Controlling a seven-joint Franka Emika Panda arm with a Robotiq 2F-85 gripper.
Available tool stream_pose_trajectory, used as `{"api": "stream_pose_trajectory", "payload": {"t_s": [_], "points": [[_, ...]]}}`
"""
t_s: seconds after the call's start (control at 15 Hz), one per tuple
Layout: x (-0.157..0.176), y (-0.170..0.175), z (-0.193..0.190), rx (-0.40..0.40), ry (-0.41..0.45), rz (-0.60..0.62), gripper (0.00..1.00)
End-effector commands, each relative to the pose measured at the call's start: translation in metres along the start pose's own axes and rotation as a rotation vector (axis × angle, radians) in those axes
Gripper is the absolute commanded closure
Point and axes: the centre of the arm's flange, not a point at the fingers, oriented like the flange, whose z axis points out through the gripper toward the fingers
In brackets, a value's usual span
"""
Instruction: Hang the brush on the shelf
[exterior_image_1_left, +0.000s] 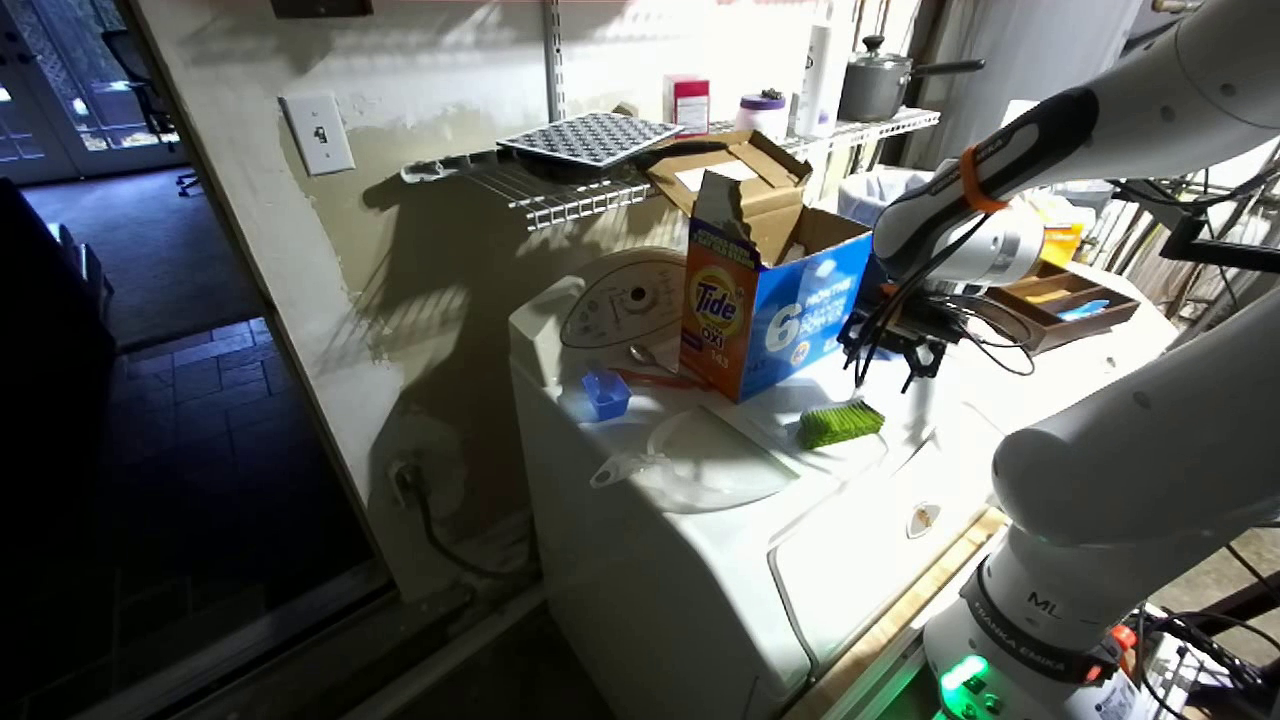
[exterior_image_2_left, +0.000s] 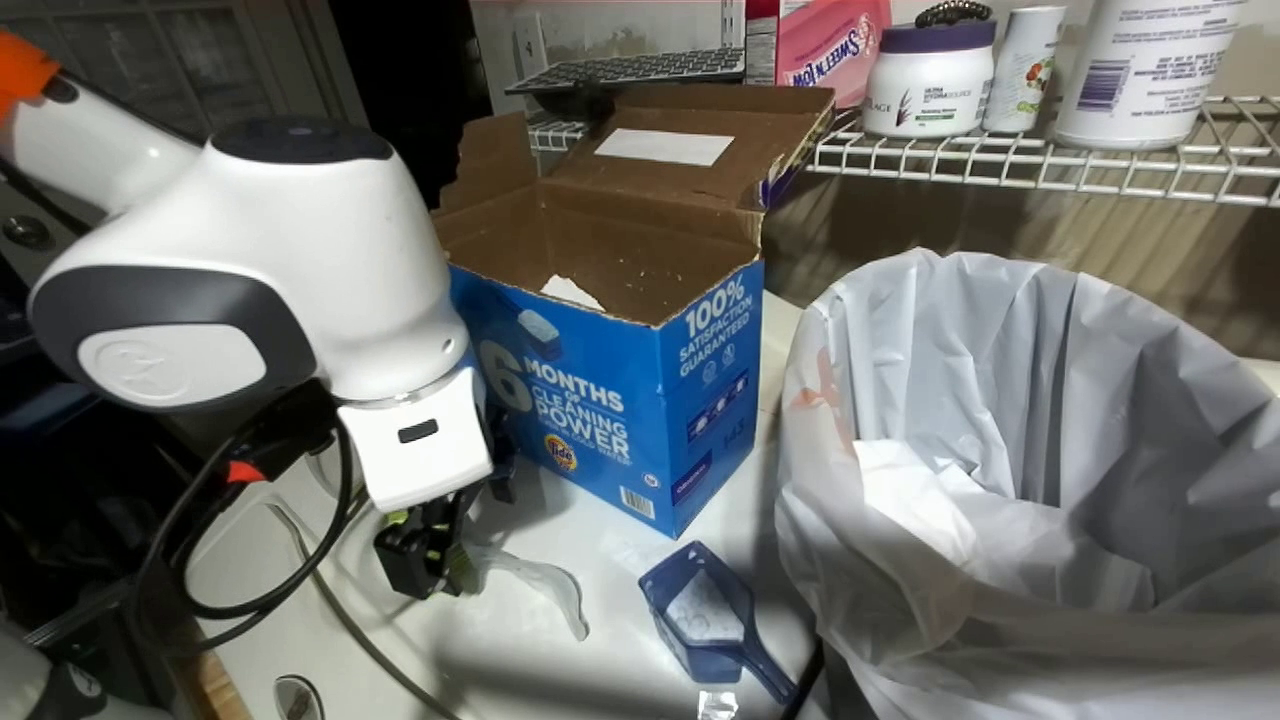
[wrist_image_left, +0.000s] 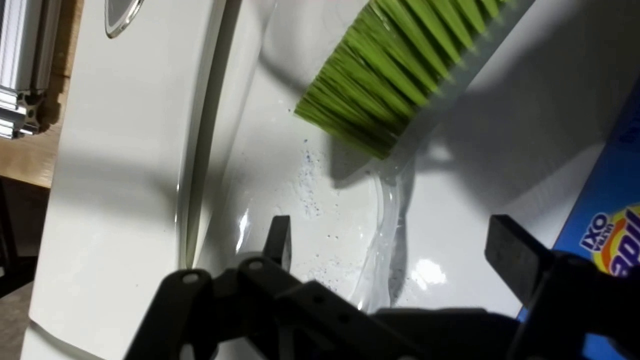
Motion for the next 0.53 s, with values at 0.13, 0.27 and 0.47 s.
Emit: {"api": "stream_pose_trajectory", "payload": {"t_s": [0.13, 0.27, 0.47], "points": [[-0.007, -0.004, 0.022, -0.012, -0.026, 0.04, 0.0], [-0.006, -0.002, 0.025, -0.023, -0.024, 0.052, 0.0], [-0.007, -0.003, 0.028, -0.03, -0.018, 0.058, 0.0]]}}
